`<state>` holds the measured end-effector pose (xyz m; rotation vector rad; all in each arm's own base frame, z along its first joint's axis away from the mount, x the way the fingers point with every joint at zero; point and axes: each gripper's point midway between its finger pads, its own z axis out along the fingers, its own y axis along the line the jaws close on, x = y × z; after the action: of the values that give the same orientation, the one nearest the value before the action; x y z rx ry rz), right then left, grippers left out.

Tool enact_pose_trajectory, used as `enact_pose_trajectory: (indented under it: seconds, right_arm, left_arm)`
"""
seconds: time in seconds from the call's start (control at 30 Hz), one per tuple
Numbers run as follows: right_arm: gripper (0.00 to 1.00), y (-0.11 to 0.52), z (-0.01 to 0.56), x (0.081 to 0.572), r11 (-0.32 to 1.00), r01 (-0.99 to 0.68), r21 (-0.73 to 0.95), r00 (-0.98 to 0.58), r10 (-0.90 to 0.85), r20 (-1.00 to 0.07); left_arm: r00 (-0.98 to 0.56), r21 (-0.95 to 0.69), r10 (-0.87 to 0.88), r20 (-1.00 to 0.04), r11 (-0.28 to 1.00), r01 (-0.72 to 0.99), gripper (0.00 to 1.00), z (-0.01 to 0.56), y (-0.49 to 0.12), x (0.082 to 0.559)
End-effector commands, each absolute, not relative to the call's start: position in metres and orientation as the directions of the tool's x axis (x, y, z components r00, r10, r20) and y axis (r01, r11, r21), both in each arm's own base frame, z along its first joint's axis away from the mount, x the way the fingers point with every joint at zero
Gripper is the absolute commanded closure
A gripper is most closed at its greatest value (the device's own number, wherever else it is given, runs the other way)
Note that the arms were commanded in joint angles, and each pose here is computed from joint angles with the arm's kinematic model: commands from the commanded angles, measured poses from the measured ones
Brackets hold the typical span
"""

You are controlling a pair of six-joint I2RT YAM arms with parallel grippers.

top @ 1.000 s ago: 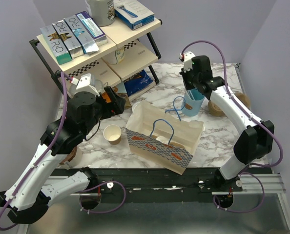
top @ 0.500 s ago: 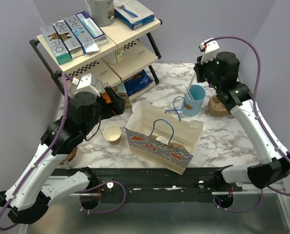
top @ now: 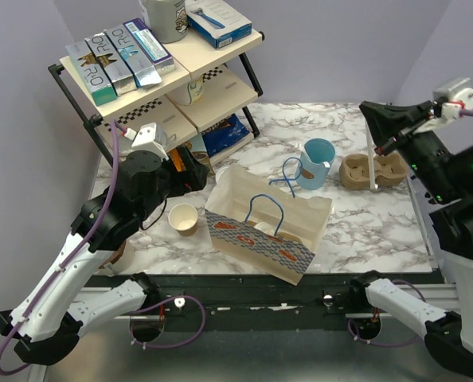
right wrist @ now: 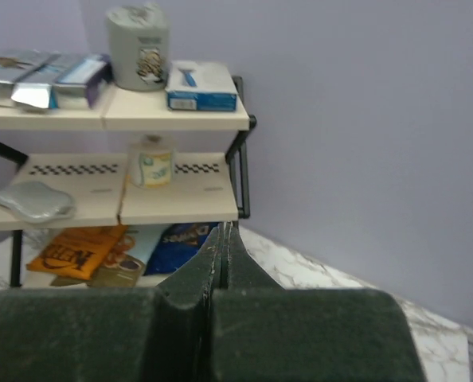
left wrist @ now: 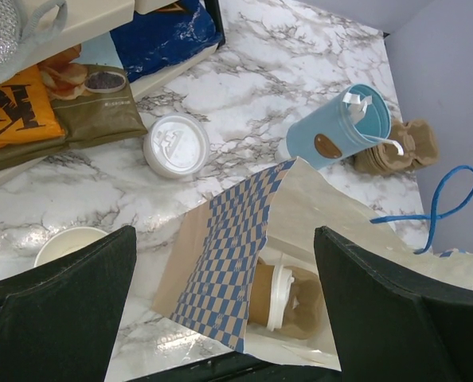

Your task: Pack the takeout coffee

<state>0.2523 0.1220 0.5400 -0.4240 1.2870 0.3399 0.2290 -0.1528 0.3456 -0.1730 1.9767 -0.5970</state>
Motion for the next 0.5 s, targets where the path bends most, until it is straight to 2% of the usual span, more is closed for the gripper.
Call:
enact_pose_trajectory:
  seconds: [0.0,0.13,0.27,0.37,0.47]
  right_arm:
    - [0.99,0.141,0.538,0.213,0.777,-0.623,-0.091,0.212,0.055,-0.976]
    - [0.99,0.151,0.551,0.187,0.705,-0.706,-0.065,0.202,0.113,-0.973]
    - [0.99,0.178,0.549,0.146,0.503,-0.864,-0.028,0.130,0.168,-0.977]
    - [0.99,0.187,0.537,0.133,0.417,-0.909,-0.005,0.088,0.181,-0.979]
    - [0.99,0.189,0.525,0.137,0.417,-0.909,0.023,0.062,0.188,-0.980]
  left_arm:
    - [-0.488,-0.478,-0.347,-0.801,0.861,0.171,0.01,0.342,-0.159,0.226]
    - [-0.491,-0.487,-0.350,-0.798,0.854,0.184,0.01,0.342,-0.161,0.224]
    - [-0.490,-0.492,-0.352,-0.798,0.850,0.191,0.01,0.341,-0.161,0.223]
    - [-0.491,-0.495,-0.352,-0.797,0.847,0.196,0.01,0.342,-0.162,0.221]
    - [-0.498,-0.494,-0.346,-0.795,0.846,0.200,0.01,0.340,-0.163,0.221]
